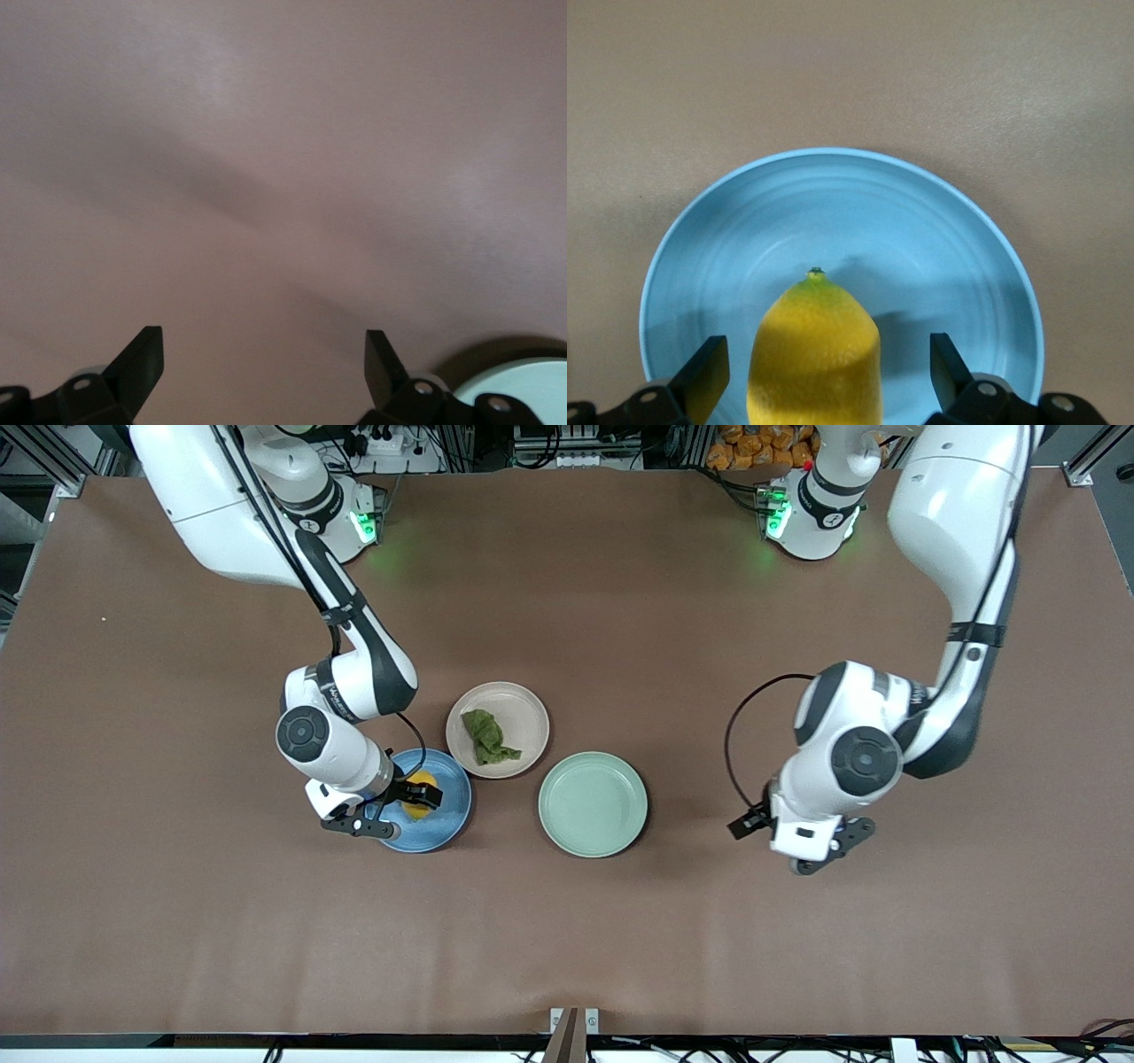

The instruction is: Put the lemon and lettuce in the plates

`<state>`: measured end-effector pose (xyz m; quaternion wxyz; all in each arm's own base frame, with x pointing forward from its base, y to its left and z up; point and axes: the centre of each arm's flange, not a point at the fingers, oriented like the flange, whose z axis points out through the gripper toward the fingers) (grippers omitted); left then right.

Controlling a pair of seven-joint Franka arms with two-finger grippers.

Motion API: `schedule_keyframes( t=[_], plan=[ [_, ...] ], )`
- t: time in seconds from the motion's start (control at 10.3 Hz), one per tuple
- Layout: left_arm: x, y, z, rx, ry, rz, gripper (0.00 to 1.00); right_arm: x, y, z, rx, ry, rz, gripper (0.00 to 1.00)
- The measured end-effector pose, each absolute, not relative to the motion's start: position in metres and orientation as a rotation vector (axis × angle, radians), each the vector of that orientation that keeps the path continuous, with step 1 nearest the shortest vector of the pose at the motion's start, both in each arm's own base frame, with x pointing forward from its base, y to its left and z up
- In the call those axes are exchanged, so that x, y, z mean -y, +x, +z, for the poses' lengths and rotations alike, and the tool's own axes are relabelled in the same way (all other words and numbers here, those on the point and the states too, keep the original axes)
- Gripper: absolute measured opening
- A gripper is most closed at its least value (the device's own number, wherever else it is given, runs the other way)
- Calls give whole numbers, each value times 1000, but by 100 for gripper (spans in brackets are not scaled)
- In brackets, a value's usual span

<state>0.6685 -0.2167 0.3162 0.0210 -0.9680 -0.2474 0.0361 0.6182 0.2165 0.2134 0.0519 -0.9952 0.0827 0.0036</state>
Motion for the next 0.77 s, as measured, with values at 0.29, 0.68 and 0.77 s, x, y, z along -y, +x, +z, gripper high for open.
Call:
schedule_keyframes(
  t=[0.29,0.68,0.77],
  plan=[
    [169,670,330,617,-2980,193,100,-207,642,253,-274,-3041,108,100],
    [81,650,341,613,-2929,320,100,-162,669,296,-267,-3042,176,100],
    [79,633,335,605,-2907,362,100,-150,672,303,-266,-3042,201,100]
  ],
)
